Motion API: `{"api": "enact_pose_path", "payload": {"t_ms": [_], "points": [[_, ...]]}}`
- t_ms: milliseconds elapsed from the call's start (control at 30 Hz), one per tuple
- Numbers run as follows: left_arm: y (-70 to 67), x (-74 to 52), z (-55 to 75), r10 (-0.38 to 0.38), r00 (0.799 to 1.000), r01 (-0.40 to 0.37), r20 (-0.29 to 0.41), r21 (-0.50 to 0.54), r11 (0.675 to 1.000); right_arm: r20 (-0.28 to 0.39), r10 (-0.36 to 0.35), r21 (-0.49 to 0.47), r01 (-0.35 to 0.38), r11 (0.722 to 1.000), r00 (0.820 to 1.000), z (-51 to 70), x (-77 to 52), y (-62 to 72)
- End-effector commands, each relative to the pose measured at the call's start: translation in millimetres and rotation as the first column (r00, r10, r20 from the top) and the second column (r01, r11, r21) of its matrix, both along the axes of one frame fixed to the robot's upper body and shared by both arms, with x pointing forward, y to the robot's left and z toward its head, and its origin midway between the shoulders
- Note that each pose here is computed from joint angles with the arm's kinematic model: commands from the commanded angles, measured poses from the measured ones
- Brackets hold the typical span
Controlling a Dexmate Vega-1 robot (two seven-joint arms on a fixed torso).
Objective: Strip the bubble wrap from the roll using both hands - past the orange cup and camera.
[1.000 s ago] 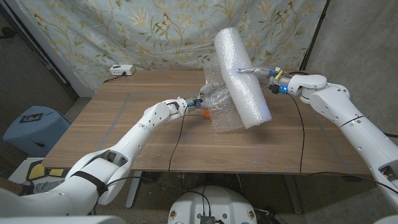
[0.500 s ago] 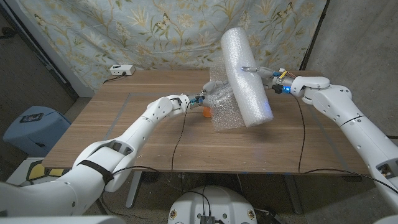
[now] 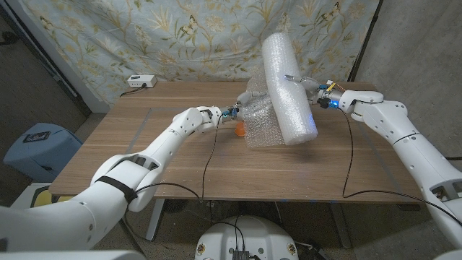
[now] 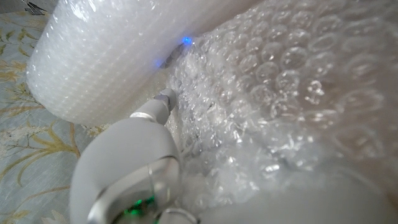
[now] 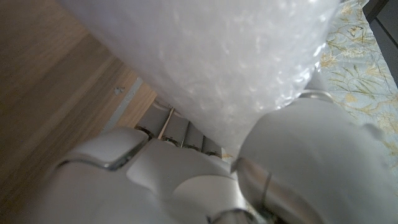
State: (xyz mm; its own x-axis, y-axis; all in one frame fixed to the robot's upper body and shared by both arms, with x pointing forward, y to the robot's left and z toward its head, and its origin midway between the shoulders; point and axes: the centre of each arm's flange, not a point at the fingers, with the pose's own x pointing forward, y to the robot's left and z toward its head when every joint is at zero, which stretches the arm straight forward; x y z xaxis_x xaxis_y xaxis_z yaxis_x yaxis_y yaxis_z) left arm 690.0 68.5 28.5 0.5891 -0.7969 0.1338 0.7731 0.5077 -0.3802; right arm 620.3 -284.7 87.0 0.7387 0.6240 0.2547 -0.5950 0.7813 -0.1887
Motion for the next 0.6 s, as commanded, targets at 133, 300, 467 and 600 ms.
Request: {"api": "enact_pose_path", "payload": {"t_ms": [133, 300, 467, 600], "points": [[-3.2, 7.1, 5.2, -0.014, 1.000, 0.014, -0.013, 0.006, 1.000, -0.069, 0.057, 0.112, -0.049, 0.993, 0.996, -11.7, 13.1, -8.9], [-4.6, 8.9, 6.6, -0.017, 1.000, 0.017, -0.014, 0.012, 1.000, -0.083, 0.069, 0.141, -0.057, 0.988, 0.994, -17.6, 15.5, -11.8], [-5.8, 10.8, 8.9, -0.018, 1.000, 0.018, -0.018, 0.017, 1.000, -0.100, 0.086, 0.177, -0.068, 0.982, 0.991, -24.0, 18.9, -13.1], [-6.0, 11.4, 10.6, -0.016, 1.000, 0.017, -0.017, 0.022, 1.000, -0.115, 0.097, 0.198, -0.073, 0.977, 0.989, -29.1, 22.3, -14.2]]}}
